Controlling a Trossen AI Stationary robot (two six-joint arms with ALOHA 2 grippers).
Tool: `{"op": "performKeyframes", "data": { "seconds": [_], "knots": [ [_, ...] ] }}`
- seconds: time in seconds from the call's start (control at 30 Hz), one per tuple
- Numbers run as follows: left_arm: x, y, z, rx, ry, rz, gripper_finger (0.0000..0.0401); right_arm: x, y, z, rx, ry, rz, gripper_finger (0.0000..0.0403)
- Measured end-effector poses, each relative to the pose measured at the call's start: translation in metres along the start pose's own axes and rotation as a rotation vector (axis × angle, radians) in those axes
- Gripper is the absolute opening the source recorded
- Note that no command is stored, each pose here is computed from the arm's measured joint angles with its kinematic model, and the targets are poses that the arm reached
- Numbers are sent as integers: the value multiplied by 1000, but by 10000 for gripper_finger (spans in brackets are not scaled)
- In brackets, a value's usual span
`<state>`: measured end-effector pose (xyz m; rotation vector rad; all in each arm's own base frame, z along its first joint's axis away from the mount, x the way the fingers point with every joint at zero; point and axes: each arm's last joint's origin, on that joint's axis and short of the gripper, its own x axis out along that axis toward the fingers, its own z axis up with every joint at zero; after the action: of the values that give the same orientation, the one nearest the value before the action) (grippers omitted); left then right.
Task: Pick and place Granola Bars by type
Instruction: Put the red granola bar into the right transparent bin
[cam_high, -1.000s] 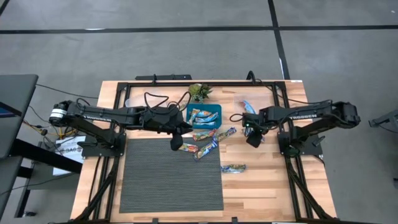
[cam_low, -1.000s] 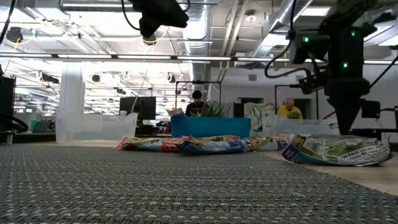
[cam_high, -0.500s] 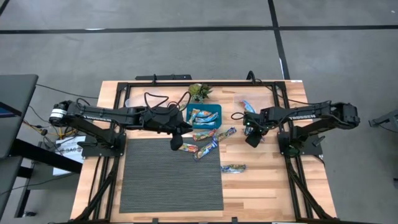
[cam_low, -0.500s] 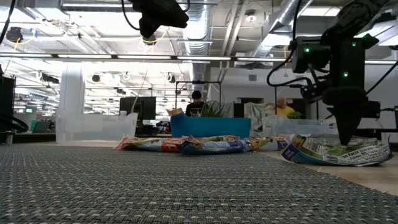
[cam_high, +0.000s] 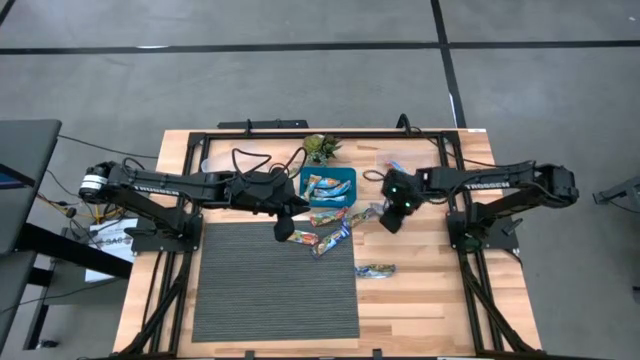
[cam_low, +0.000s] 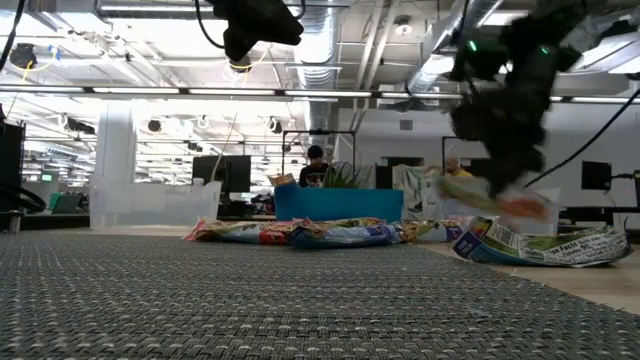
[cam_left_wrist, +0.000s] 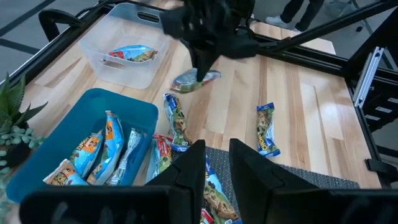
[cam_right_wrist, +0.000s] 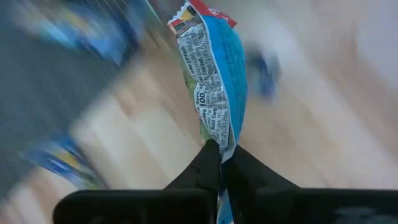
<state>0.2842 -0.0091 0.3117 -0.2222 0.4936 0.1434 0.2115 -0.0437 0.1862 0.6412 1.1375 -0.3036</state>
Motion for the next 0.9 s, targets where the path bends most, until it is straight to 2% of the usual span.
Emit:
{"op": "performKeyframes", "data": {
  "seconds": [0.1, 0.2, 0.3, 0.4, 0.53, 0.73, 0.9],
  "knots": [
    [0, 1, 0, -1, -11, 37, 63, -21, 7, 26, -8, -141, -16, 6],
    [0, 3, 1, -7, -29, 96, 63, -42, 2, 45, 24, -256, -131, 4],
    [0, 5, 2, -32, -53, 169, 63, -60, -14, 58, 77, -307, -259, 2],
    [-1, 6, 2, -40, -66, 208, 63, -69, -34, 60, 155, -299, -372, 4],
    [-1, 6, 2, -41, -67, 214, 63, -75, -56, 55, 222, -226, -445, 1],
    [-1, 6, 2, -41, -67, 214, 63, -77, -67, 52, 239, -189, -469, 12],
    [-1, 6, 2, -41, -65, 207, 63, -78, -68, 53, 203, -184, -465, 57]
  ]
}}
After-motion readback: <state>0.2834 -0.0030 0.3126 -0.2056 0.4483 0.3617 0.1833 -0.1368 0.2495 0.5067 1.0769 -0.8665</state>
